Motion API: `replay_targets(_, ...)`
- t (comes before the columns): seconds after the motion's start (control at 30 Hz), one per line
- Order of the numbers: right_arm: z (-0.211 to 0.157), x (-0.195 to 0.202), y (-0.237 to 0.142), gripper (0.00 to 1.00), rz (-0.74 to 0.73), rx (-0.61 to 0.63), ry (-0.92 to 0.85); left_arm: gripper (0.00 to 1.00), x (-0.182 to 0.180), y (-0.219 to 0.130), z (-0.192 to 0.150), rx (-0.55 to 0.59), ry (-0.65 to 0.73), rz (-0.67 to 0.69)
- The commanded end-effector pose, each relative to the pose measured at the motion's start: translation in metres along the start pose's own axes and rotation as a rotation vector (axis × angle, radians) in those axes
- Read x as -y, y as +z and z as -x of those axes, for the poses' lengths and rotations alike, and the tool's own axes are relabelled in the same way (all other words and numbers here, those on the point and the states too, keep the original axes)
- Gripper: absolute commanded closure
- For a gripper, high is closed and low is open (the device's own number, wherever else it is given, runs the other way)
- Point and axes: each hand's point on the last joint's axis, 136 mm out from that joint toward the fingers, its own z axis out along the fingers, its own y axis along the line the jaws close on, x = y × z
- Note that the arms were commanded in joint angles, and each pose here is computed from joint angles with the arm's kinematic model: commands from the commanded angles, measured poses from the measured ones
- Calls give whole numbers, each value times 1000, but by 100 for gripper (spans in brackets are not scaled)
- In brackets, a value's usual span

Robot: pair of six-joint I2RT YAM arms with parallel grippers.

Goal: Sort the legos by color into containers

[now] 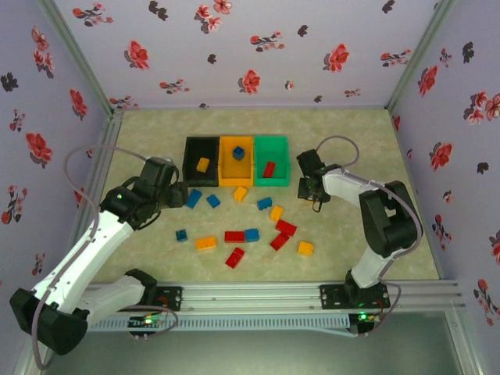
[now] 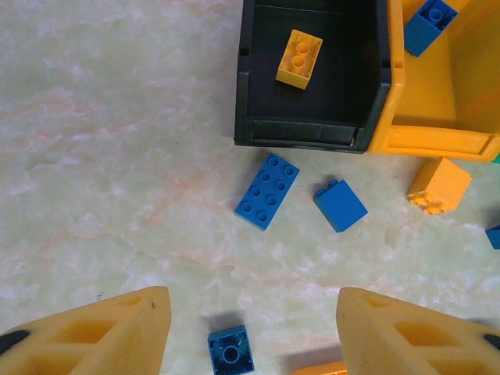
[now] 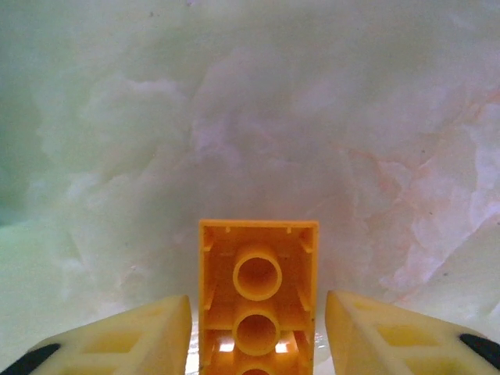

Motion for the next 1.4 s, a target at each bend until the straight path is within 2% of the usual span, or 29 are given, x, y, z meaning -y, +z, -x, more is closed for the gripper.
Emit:
replay_targets(0.0, 10, 0, 0, 56, -3, 19, 14, 42, -6, 3, -3, -14, -3, 28)
replay_targets(0.2, 15, -1, -7, 71, 6, 29, -1, 44, -5, 4, -4, -21, -2, 25)
replay_targets(0.4, 33, -13, -41, 75, 66, 87, -19, 44, -4, 2, -3, -18, -6, 20)
replay_targets(0.6, 58, -47, -98, 75, 138, 218, -84, 45, -3, 3, -4, -19, -10, 11)
replay_targets(0.77, 72, -109, -144, 75, 258, 316, -169, 45, 0, 7, -6, -27, -24, -3)
replay_targets(0.97, 80, -198, -179, 75, 432, 384, -245, 45, 0, 7, -9, -33, -36, -6)
replay_targets(1.13, 83, -263, -184, 75, 537, 399, -259, 46, -1, 4, -10, -36, -41, -5)
replay_targets(1.37, 86, -342, -165, 76, 671, 379, -233, 47, -3, 0, -12, -32, -50, -5)
